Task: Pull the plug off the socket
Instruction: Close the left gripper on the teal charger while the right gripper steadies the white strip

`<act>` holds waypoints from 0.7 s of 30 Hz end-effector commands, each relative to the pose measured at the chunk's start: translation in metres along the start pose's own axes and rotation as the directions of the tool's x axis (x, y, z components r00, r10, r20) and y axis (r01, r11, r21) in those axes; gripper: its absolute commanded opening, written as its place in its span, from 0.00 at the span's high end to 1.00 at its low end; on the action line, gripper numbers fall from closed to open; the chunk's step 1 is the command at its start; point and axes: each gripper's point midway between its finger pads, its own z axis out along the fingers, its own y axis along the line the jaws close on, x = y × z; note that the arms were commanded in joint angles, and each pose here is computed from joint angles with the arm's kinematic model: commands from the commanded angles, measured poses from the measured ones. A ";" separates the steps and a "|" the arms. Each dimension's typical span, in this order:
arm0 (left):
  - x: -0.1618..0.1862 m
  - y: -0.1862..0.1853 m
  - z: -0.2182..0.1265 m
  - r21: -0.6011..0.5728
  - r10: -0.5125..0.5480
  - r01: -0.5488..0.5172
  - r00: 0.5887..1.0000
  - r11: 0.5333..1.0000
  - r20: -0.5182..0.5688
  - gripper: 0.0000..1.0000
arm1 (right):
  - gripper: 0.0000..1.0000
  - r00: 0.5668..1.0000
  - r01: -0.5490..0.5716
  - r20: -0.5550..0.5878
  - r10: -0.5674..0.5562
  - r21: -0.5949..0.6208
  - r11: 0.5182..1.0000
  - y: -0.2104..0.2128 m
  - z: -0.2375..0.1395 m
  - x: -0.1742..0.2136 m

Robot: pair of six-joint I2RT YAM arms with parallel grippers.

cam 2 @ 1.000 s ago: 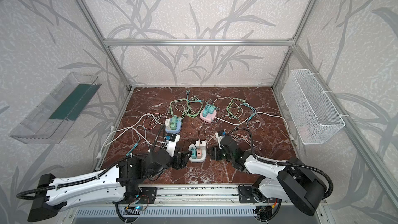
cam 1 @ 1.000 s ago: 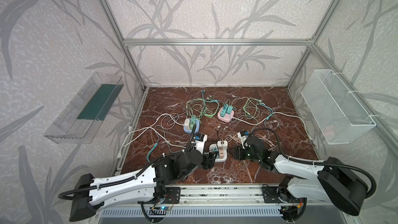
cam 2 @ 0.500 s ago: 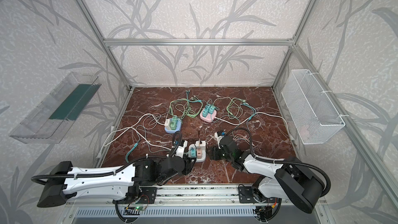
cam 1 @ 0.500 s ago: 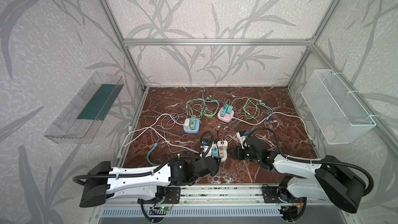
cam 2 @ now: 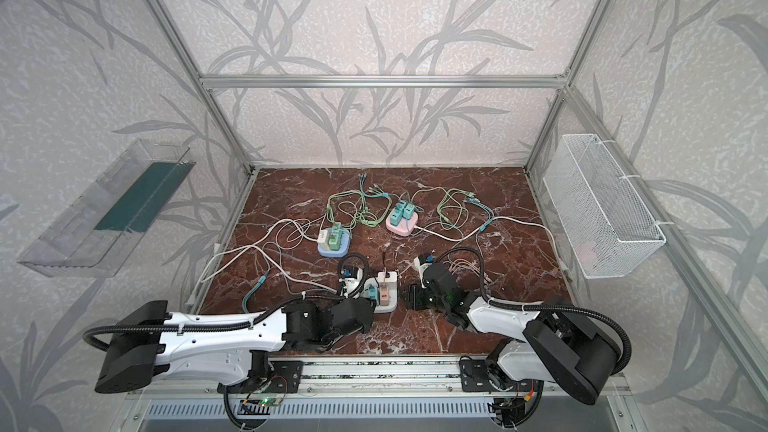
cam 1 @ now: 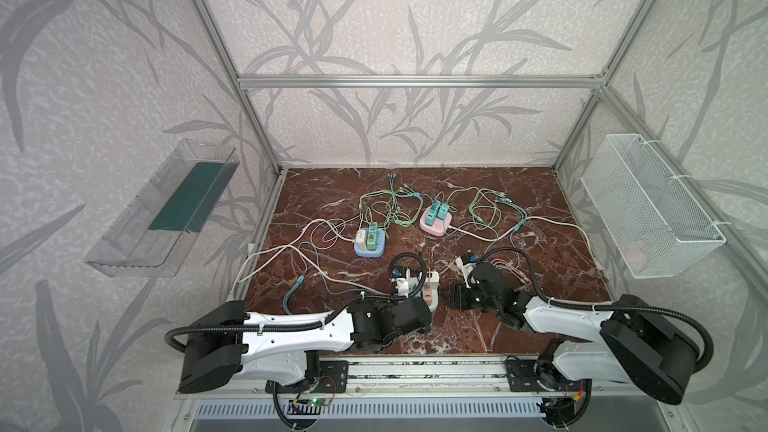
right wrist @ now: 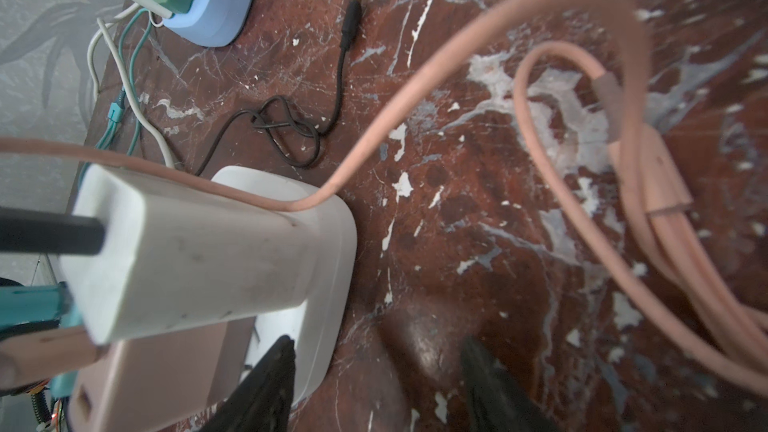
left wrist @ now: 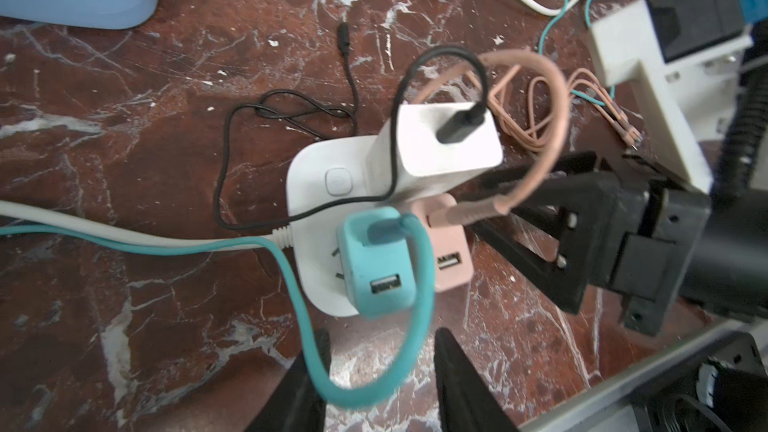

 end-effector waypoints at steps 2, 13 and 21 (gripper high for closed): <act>-0.018 0.001 0.005 -0.038 -0.044 0.045 0.998 0.998 0.041 0.62 | 0.37 1.000 0.017 0.002 -0.017 -0.006 1.000 0.004 0.003 -0.003; -0.021 -0.006 0.016 -0.006 -0.034 0.034 0.999 0.999 0.007 0.62 | 0.36 1.000 0.017 -0.012 -0.017 -0.043 0.999 0.012 0.010 -0.005; -0.014 -0.009 0.021 0.005 -0.013 0.013 1.000 1.000 -0.023 0.62 | 0.37 0.999 0.008 -0.030 -0.009 -0.040 0.999 0.012 0.013 -0.002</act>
